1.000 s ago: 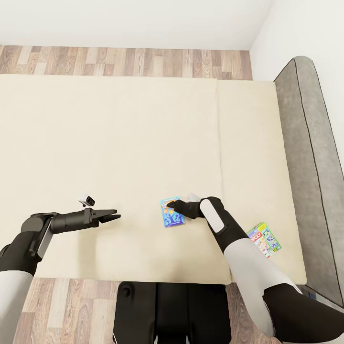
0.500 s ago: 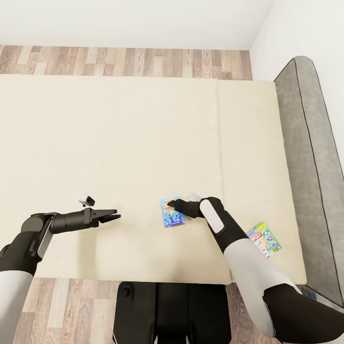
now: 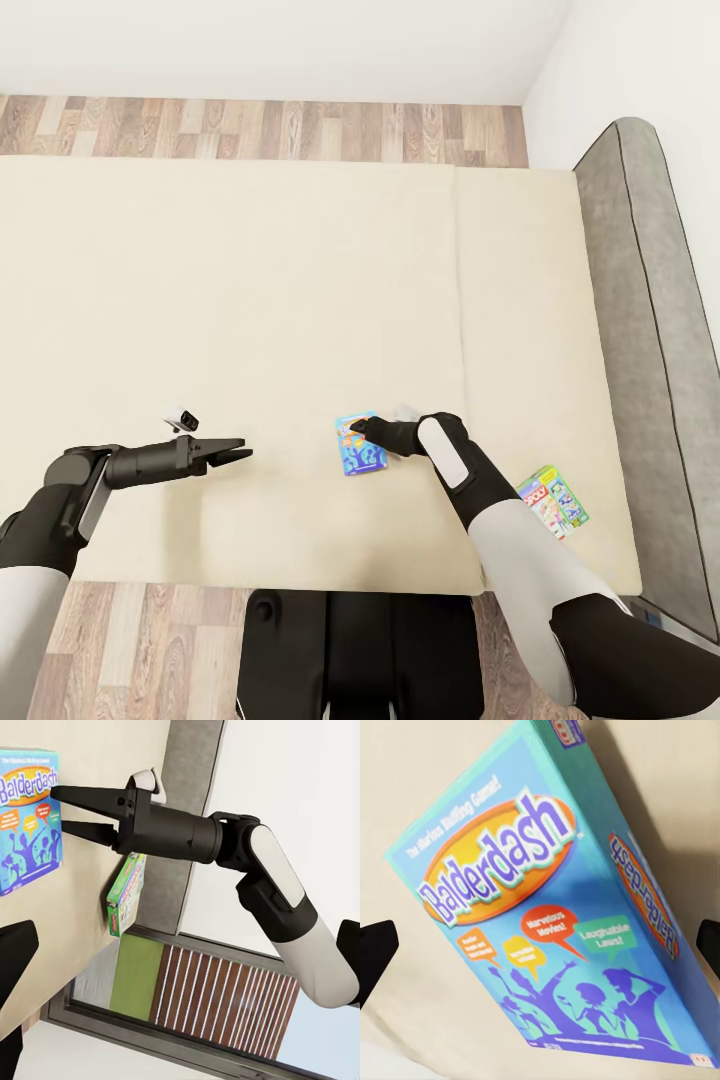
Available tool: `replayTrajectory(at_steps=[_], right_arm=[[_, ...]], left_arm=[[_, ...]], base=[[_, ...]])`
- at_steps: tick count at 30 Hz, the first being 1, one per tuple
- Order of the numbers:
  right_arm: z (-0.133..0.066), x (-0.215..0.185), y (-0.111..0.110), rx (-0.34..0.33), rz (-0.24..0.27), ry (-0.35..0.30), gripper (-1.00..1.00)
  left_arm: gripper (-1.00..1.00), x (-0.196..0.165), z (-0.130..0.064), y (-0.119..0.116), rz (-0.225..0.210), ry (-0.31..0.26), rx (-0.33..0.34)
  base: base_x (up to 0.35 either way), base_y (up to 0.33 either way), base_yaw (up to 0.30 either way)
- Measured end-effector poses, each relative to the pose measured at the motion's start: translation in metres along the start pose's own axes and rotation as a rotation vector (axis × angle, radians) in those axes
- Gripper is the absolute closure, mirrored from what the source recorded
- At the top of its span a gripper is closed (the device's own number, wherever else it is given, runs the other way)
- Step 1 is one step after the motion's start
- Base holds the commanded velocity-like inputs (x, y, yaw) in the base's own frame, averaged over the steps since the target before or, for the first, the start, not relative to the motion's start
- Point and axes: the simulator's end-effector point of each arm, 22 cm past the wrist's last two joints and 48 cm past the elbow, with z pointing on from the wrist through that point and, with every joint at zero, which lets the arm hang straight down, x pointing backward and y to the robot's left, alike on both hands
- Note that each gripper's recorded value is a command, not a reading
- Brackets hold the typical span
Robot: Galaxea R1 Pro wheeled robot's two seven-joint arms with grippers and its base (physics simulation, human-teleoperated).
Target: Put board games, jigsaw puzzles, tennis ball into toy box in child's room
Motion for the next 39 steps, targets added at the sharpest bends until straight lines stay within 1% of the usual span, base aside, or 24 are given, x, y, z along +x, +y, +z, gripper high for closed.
replayTrajectory(at_steps=[39], right_arm=[[0.0, 0.0, -0.0001, 0.0, 0.0, 0.0, -1.0]], left_arm=[[-1.0, -0.0005, -0.001, 0.0002, 0.001, -0.001, -0.002]], base=[[0.0, 0.025, 0.0]])
